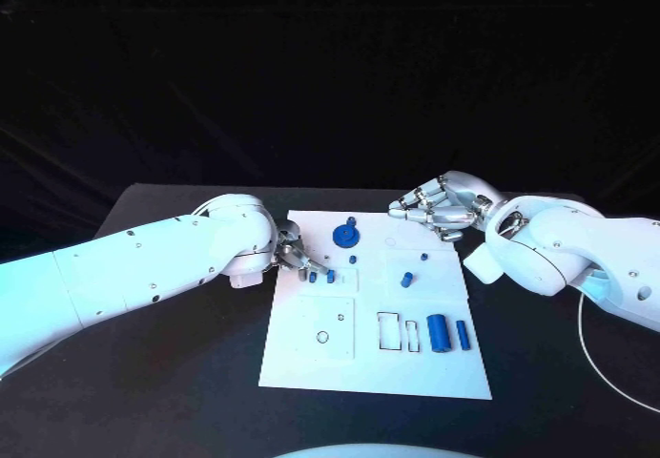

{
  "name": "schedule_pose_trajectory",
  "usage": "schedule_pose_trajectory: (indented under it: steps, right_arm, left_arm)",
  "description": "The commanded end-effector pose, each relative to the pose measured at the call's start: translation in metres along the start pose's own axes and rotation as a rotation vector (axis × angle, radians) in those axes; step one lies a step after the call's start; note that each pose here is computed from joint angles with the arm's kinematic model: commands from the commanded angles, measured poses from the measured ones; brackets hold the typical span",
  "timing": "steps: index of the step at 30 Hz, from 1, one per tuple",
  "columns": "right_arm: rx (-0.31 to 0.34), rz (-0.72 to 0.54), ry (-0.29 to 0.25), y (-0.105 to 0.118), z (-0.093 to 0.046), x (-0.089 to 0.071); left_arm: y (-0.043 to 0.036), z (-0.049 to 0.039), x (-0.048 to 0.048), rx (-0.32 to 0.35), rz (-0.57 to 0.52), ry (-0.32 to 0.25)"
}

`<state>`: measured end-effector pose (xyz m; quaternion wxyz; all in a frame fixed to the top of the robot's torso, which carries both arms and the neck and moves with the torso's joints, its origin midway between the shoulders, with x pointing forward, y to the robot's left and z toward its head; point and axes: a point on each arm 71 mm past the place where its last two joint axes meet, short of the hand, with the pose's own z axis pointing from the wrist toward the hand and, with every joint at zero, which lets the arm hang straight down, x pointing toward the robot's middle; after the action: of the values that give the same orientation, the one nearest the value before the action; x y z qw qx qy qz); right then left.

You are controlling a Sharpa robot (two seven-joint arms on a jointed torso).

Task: Assemble the parts on the task board

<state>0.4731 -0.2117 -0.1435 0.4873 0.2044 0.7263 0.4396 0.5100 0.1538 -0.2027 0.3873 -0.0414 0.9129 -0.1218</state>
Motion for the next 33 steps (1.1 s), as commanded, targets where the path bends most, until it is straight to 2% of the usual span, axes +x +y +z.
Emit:
schedule_pose_trajectory:
  steps: [1,6,9,13,16,19,20,23,27,33]
  right_arm:
    - [-0.007,-0.007,0.016,0.001,0.0,0.002]
    - [-0.006,-0.007,0.016,0.0,0.0,0.001]
    - [-0.005,-0.007,0.015,0.0,0.0,0.001]
    - [-0.005,-0.007,0.014,0.0,-0.001,0.001]
    - [-0.006,-0.007,0.015,0.0,0.0,0.001]
    - [-0.007,-0.007,0.016,0.0,0.0,0.001]
    - [-0.007,-0.007,0.016,0.0,0.0,0.001]
    - [-0.008,-0.007,0.017,0.001,0.0,0.002]
    - [-0.009,-0.007,0.018,0.001,0.001,0.002]
    - [-0.011,-0.007,0.019,0.001,0.001,0.003]
  left_arm:
    - [-0.0013,-0.0051,-0.0057,0.015,-0.061,-0.049]
    - [0.0005,-0.015,-0.0141,0.039,-0.11,-0.07]
    - [-0.0024,-0.0201,-0.0208,0.098,-0.153,-0.093]
    - [-0.0134,-0.0221,-0.0287,0.246,-0.215,-0.14]
    - [-0.0231,-0.0205,-0.0314,0.361,-0.221,-0.194]
    - [-0.0343,-0.017,-0.0314,0.476,-0.177,-0.265]
    - [-0.0364,-0.0162,-0.031,0.496,-0.164,-0.279]
    - [-0.0464,-0.0098,-0.0253,0.582,-0.086,-0.339]
    - [-0.0523,-0.0015,-0.0186,0.614,-0.01,-0.375]
    - [-0.0575,0.0079,-0.0092,0.587,0.114,-0.367]
